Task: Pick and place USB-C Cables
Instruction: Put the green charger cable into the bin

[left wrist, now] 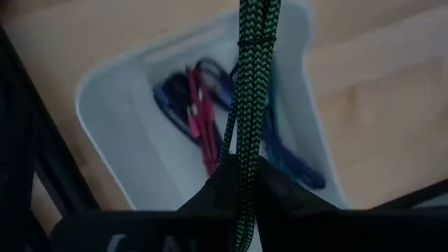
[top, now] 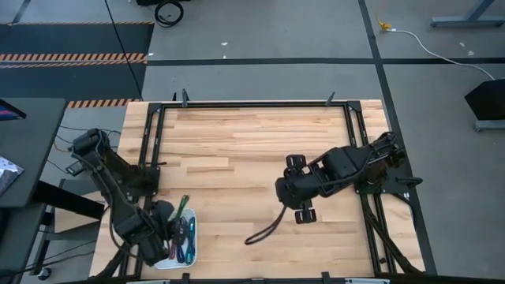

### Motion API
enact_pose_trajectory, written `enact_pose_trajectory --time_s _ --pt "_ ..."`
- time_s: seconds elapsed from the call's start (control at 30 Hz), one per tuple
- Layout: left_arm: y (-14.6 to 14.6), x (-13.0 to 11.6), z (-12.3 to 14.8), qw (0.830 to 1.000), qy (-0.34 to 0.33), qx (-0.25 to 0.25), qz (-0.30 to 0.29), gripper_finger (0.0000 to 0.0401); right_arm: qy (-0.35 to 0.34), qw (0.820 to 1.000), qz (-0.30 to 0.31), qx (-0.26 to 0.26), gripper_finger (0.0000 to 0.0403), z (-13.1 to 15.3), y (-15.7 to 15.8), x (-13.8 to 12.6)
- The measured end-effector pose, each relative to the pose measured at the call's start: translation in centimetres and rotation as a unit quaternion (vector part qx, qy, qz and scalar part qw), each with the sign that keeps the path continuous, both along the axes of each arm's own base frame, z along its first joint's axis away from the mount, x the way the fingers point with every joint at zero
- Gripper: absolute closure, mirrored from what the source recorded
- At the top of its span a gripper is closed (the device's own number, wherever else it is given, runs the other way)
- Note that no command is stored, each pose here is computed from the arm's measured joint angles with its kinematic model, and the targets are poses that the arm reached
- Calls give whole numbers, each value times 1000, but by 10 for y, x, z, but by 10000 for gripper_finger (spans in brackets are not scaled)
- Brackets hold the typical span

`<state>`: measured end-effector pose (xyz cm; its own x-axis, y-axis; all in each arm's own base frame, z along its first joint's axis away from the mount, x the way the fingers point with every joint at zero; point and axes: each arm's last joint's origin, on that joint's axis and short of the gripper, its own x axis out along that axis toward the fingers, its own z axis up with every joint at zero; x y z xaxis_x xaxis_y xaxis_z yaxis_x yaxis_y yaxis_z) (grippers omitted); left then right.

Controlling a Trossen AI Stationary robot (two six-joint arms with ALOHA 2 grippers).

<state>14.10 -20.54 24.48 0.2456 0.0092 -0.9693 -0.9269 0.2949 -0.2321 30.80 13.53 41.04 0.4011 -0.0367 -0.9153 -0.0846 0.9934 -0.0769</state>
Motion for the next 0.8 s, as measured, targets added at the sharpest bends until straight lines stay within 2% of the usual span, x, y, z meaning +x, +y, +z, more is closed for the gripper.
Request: enact_pose_trajectory --time_s 0.17,0.33,0.57,0.8 --pt "-8 -3 -18 999 -14 -39 -5 374 3 1000 17 9 213 0 14 -7" --pt "-22 -3 -30 998 -18 -53 -16 374 2 999 31 8 213 0 23 -11" --pt "-39 -8 -26 995 -24 -94 -35 374 -5 1000 23 -4 213 0 23 -11" --pt "-39 -10 -28 995 -15 -82 -47 374 -6 1000 0 6 213 0 24 -12"
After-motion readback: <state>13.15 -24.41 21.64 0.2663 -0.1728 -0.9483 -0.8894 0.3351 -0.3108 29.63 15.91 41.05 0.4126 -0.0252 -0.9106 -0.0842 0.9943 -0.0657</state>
